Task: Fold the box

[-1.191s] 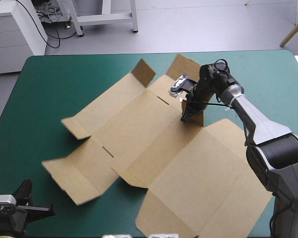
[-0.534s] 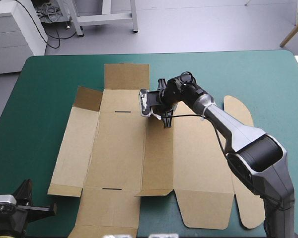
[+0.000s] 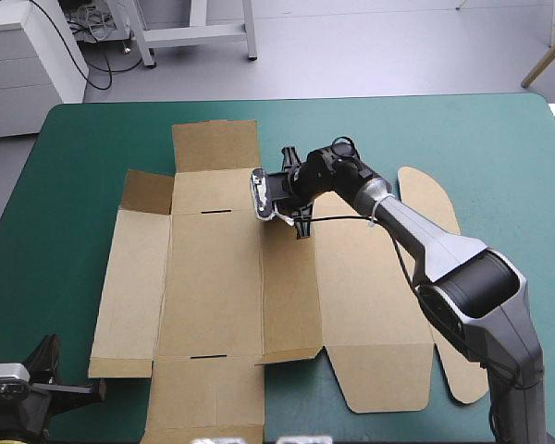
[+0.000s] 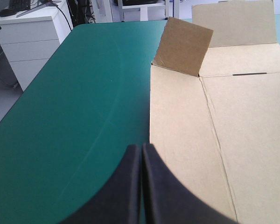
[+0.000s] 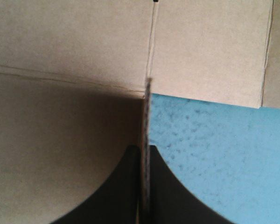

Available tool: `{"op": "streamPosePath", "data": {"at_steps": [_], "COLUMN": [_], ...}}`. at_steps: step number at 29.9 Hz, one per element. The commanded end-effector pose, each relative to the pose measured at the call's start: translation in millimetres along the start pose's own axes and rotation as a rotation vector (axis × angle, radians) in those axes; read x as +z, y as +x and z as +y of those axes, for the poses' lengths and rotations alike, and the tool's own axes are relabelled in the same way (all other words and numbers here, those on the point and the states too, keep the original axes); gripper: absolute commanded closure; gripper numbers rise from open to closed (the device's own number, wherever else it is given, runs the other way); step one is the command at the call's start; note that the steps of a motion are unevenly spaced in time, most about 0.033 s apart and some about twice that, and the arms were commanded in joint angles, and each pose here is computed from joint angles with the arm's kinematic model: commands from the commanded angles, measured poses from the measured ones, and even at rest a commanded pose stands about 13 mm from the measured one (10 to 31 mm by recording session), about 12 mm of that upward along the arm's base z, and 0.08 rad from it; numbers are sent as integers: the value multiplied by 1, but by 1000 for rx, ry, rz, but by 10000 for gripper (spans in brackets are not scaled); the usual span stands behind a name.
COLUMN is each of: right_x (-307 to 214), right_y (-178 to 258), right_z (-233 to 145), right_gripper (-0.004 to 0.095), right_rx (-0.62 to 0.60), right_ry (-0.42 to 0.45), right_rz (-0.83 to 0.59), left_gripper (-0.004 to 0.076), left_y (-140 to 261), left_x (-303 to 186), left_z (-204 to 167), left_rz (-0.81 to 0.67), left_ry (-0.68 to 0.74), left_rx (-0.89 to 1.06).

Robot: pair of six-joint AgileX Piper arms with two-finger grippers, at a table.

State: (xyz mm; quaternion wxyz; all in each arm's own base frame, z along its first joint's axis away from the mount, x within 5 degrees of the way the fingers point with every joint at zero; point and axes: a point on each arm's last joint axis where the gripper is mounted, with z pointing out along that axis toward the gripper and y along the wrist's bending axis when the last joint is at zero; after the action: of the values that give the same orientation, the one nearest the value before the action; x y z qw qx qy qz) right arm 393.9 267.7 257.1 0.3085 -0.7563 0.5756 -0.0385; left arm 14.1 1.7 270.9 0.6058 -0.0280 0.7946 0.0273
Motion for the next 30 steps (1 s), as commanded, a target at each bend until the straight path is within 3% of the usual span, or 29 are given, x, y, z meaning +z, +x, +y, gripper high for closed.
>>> {"op": "streamPosePath", "data": {"at_steps": [1,5,22,25,30], "right_x": [-35,-34,-35,-35,-35], "right_y": [-14,-14,-15,-15,-15], "right_z": [-17,-13,-15,-15,-17], "right_gripper": [873,789,801,687,230], "right_rx": [4,-63,-8,-8,42], "right_ry": [124,74,100,102,119], "right_rz": [-67,-60,-72,-73,-79], "left_gripper": [734,734,734,734,734], "left_y": [-12,-12,-12,-12,-12], "left_x": [-6,-6,-6,-6,-6], "left_z": [0,0,0,0,0], "left_rz": [-109,-109,-109,-109,-109], "left_ry": [3,3,3,3,3], "left_rx": [-13,-13,-13,-13,-13]}}
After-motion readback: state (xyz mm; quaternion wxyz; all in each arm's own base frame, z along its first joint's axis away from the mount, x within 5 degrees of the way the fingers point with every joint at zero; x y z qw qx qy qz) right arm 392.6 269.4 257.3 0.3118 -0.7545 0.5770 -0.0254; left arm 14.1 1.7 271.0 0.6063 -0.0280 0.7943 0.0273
